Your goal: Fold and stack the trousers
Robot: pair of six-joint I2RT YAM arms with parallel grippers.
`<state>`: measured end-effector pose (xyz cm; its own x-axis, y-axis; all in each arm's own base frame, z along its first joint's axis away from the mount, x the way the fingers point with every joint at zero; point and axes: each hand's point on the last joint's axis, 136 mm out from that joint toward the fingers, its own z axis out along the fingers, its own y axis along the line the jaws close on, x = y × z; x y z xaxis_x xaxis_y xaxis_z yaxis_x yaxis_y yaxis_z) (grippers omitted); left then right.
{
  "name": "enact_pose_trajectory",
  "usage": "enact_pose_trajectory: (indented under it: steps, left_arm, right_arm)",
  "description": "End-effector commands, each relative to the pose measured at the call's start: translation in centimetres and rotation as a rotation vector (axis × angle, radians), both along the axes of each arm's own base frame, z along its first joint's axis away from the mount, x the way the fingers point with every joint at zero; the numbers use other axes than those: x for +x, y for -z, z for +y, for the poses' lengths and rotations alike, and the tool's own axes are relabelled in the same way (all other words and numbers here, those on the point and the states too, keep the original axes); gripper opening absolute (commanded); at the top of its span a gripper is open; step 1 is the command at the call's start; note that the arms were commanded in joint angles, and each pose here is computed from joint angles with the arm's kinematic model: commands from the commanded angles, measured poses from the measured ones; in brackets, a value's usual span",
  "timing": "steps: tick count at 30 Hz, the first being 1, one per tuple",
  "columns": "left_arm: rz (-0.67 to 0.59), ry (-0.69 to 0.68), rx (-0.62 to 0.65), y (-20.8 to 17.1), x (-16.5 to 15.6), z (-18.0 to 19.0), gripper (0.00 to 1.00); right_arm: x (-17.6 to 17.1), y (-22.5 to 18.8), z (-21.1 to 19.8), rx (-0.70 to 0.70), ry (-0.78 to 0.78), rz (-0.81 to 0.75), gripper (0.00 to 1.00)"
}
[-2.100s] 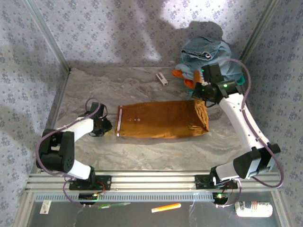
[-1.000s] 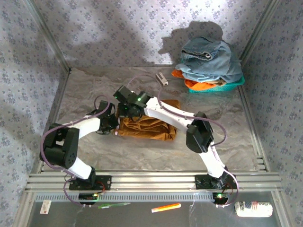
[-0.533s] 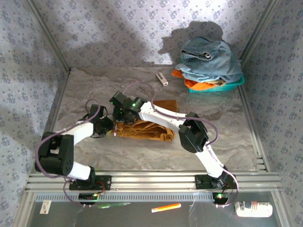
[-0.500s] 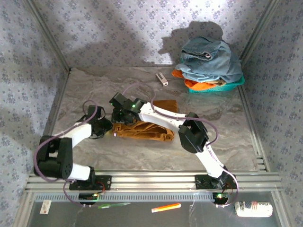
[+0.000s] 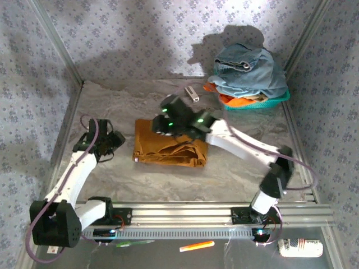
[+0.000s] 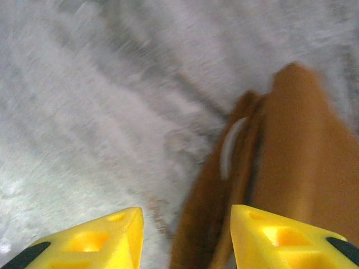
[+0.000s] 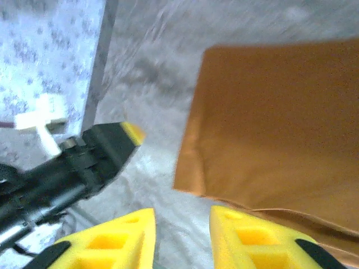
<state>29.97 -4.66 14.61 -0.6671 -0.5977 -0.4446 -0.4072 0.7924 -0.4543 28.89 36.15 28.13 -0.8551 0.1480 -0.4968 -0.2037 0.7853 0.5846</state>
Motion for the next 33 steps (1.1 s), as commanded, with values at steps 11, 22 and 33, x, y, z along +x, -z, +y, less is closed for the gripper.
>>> enact_pose_trajectory:
  steps: [11,22,33]
  left_arm:
    - [-0.064,0.295,-0.048,-0.4,5.5,-13.2,0.28]
    - [0.053,0.288,0.005,7.3,1.5,-11.0,0.23]
    - [0.112,0.265,0.032,12.3,-1.4,-8.8,0.22]
  right_arm:
    - [4.5,10.8,-11.3,-0.042,0.204,0.186,0.0]
    - [-2.0,20.1,-12.5,-0.146,0.128,0.378,0.0]
    - [-6.3,29.5,-16.9,-0.317,0.158,0.562,0.0]
